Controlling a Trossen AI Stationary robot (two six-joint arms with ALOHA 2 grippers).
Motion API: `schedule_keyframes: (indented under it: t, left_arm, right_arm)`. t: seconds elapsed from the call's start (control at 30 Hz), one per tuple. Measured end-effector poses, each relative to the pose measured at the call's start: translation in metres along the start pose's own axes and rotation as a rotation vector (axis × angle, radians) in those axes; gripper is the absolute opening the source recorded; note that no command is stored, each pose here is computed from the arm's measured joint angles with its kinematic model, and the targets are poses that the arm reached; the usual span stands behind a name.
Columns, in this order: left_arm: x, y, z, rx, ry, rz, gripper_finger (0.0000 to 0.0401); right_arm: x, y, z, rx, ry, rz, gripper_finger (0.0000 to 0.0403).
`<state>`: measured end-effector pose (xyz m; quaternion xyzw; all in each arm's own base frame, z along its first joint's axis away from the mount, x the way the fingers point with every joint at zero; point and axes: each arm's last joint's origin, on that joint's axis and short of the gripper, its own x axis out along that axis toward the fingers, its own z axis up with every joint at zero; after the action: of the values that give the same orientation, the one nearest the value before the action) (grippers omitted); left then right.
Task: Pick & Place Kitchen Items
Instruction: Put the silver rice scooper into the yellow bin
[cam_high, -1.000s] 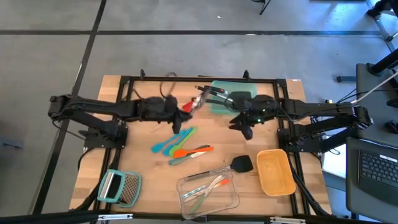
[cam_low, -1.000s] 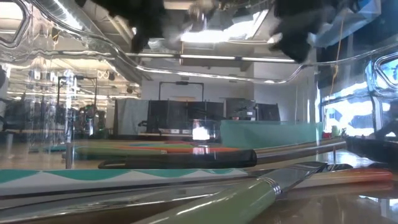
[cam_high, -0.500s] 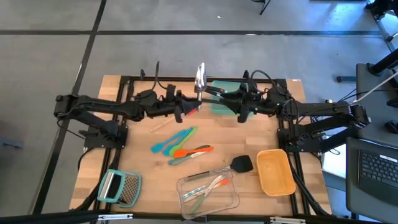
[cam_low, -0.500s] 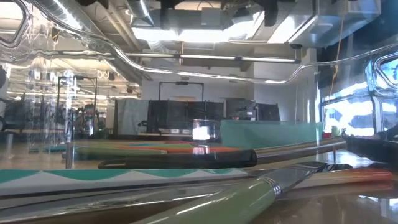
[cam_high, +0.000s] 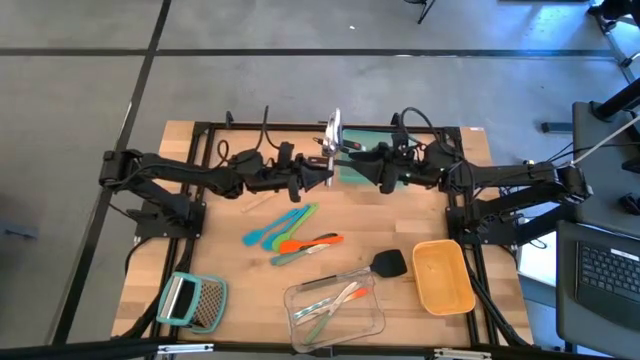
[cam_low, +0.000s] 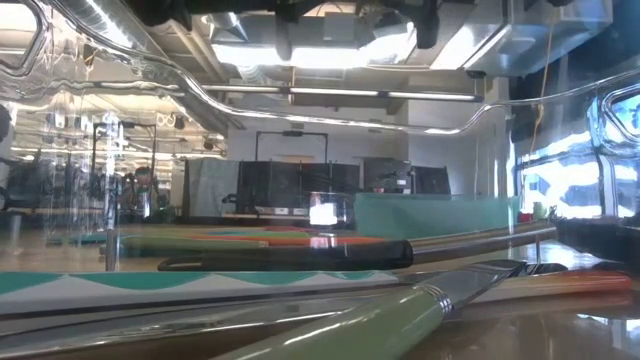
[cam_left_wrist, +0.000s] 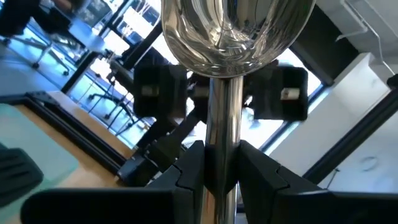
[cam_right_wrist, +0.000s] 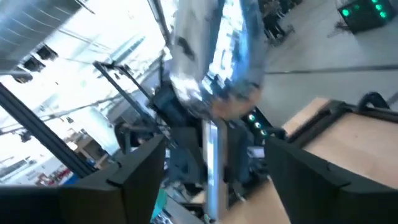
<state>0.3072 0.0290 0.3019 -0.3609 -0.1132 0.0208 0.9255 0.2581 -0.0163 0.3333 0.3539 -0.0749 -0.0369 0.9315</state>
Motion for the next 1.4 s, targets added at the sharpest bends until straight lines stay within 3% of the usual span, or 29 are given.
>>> schedule_keyframes:
  t: [0.2,0.5,1.0,1.2,1.4]
  left_arm:
    - [0.001,0.001,-0.002,-0.012,0.005,-0.002,0.0064]
    - [0.009,-0.004,0.010,0.014,0.010,-0.009,0.0064]
    - [0.020,0.008,-0.001,-0.011,0.037,-0.004,0.0064]
    - [0.020,0.008,-0.001,-0.011,0.037,-0.014,0.0064]
    - [0.020,0.006,-0.001,-0.011,0.047,-0.045,0.0064]
  right_arm:
    - [0.004,-0.002,-0.003,-0.046,0.008,-0.006,0.0297]
    - [0.020,0.002,-0.003,-0.059,0.021,0.008,0.0297]
    - [0.035,0.010,-0.002,-0.133,0.072,-0.002,0.0290]
    - [0.035,0.008,-0.003,-0.111,0.083,-0.014,0.0227]
    - [0.035,0.008,-0.004,-0.107,0.092,-0.017,0.0103]
